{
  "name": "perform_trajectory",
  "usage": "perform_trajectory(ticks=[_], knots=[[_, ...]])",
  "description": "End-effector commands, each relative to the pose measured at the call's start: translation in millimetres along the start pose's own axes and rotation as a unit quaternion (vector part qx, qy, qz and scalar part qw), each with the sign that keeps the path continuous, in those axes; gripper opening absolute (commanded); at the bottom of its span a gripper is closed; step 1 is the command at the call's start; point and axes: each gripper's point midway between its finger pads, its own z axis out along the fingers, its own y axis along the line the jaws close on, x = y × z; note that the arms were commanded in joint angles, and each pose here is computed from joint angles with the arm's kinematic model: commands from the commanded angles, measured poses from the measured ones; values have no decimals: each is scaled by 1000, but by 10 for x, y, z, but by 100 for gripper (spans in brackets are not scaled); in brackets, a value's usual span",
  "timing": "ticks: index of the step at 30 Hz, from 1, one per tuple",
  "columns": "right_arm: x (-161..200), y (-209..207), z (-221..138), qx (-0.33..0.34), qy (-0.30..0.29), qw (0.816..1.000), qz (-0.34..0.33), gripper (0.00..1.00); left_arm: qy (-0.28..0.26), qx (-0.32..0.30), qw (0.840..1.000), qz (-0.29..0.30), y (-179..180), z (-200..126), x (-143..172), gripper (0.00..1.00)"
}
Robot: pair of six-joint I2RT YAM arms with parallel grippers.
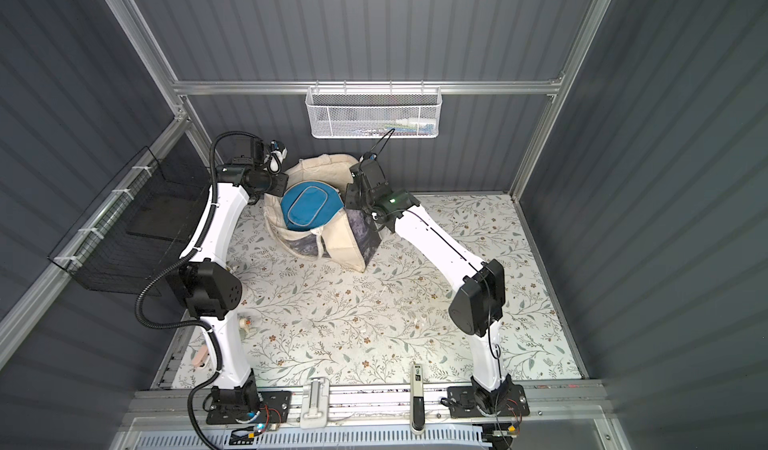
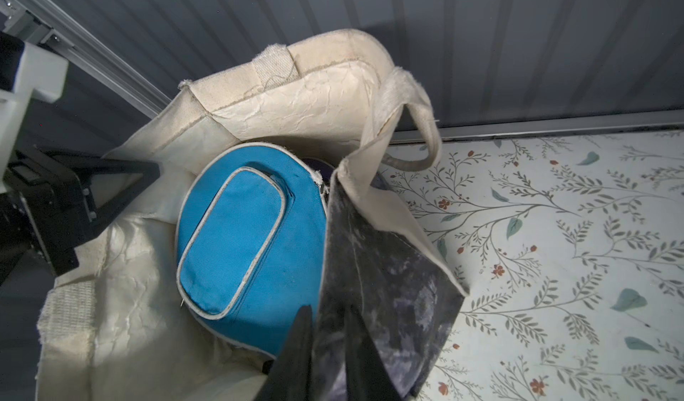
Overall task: Remove the ping pong set from the canvas bag
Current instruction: Move the canvas bag to the center of the board.
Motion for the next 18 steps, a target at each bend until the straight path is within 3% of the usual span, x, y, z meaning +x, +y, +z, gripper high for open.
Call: perform_trajectory(ticks=[1, 2, 12, 16, 18], knots=[[35, -109, 34, 9, 14, 1000, -3, 4, -67, 3, 998, -11, 26, -538, -318, 0], [19, -108, 22, 5, 14, 1000, -4, 0, -70, 6, 997, -13, 16, -566, -323, 0], [-179, -174, -224, -29, 5, 999, -44, 0, -97, 47, 994, -13, -288, -854, -396, 0], [-381, -334, -494, -23, -18, 998, -60, 0, -83, 18, 996, 34, -556, -940, -388, 0], [-487, -469, -647, -18, -30, 998, -59, 0, -85, 32, 995, 44, -741, -1015, -397, 0]])
